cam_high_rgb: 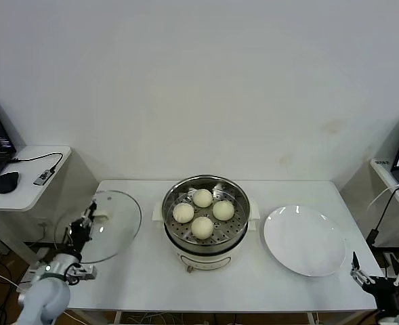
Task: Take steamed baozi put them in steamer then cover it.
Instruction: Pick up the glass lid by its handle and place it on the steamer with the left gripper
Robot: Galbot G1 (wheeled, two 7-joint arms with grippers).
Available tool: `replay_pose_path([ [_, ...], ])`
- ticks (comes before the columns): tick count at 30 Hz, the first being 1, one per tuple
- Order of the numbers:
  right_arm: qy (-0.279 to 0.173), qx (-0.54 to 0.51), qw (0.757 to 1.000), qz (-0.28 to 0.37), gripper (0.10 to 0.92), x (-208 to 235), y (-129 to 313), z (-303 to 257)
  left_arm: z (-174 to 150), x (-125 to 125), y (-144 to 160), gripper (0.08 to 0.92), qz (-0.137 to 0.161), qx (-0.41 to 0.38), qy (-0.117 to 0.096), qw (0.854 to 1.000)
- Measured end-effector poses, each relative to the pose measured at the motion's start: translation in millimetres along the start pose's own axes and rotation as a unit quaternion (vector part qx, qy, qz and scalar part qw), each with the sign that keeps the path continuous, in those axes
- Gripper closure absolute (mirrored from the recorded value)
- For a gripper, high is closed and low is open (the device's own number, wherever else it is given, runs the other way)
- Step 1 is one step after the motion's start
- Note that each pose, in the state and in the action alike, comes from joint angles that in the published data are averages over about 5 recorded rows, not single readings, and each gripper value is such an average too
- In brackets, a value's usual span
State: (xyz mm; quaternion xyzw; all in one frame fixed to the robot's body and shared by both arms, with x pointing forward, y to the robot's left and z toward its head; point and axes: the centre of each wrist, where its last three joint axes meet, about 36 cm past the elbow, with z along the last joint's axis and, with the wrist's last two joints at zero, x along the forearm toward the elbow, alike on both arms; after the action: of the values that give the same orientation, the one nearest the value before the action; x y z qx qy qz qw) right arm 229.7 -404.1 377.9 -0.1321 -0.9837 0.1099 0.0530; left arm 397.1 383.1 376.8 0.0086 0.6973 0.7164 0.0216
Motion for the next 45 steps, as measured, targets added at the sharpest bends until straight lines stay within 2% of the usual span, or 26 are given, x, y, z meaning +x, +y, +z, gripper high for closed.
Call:
replay_pose_path([
  [7, -0.006, 0.007, 1.0, -0.019, 0.2, 1, 10, -2, -19, -4, 64, 0.859, -0.035, 0.005, -0.005, 0.999],
  [12, -0.01, 0.009, 1.0, -0.024, 0.2, 0, 20, 0, -45, -9, 87, 0.859, -0.04, 0.017, -0.02, 0.999],
  [22, -0.001, 0.024, 1.0, -0.02, 0.2, -5, 41, 11, -119, -27, 95, 0.859, -0.013, 0.043, -0.047, 0.998],
  [34, 0.009, 0.041, 0.999, -0.016, 0.2, -10, 60, 22, -215, -49, 99, 0.859, 0.018, 0.046, -0.053, 0.997],
  [45, 0.012, 0.046, 0.999, -0.022, 0.2, -12, 68, 27, -277, -51, 96, 0.859, 0.037, 0.044, -0.063, 0.996],
])
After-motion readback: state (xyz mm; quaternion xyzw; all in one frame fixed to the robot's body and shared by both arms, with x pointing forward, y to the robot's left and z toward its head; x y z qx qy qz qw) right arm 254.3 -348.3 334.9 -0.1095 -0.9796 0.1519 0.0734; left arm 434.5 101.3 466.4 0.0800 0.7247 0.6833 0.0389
